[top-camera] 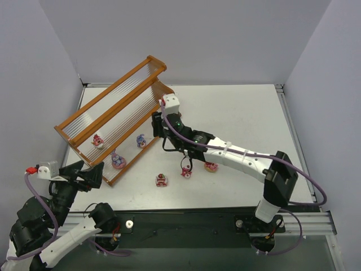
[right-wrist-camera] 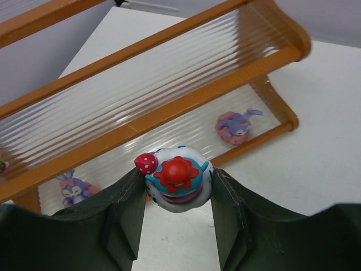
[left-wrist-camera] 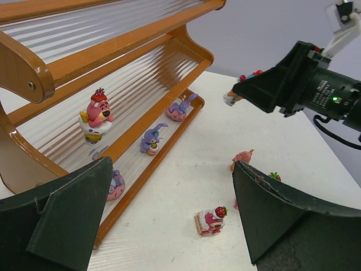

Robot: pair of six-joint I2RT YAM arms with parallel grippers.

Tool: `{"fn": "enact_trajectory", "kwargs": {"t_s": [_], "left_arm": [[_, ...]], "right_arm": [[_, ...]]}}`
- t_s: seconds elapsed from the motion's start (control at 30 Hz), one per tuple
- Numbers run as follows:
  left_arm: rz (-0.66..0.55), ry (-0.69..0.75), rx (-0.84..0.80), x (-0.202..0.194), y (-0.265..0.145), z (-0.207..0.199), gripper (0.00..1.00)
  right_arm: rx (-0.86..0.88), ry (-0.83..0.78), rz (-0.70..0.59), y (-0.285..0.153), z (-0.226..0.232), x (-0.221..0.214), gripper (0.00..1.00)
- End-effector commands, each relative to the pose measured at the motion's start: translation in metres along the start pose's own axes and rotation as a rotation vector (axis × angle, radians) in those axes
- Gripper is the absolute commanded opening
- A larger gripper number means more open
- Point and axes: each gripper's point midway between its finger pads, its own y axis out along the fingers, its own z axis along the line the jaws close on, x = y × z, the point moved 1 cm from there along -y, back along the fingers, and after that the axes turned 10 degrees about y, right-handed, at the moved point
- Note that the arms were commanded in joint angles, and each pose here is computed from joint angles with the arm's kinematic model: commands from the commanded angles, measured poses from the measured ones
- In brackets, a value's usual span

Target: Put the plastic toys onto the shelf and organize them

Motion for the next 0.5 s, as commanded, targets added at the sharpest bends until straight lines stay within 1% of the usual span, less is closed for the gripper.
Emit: {"fn": "enact_trajectory", "kwargs": {"t_s": [0.0,0.17,0.43,0.47], "left_arm": [[-0.119,-0.068,-0.01,0.026,-0.013,0.01,0.97],[-0.097,-0.035,-0.006,0.031,-0.008,0.005,0.97],[-0.1,-0.026,-0.005,0.033,-0.008,0.006,0.97],[-0.1,-0.026,-0.003,0.034,-0.008,0.006,0.97]], "right_arm": [[0.126,-0.029,0.025,0.018,0.052,-0.004,0.0],[0.212,-0.025,0.013,0.038,0.095,-0.001,0.0],[0.303,0.003,-0.018,0.054,0.128,-0.004,0.0],[0.303,-0.005,-0.006,0.058,0.129,-0.012,0.0]]}}
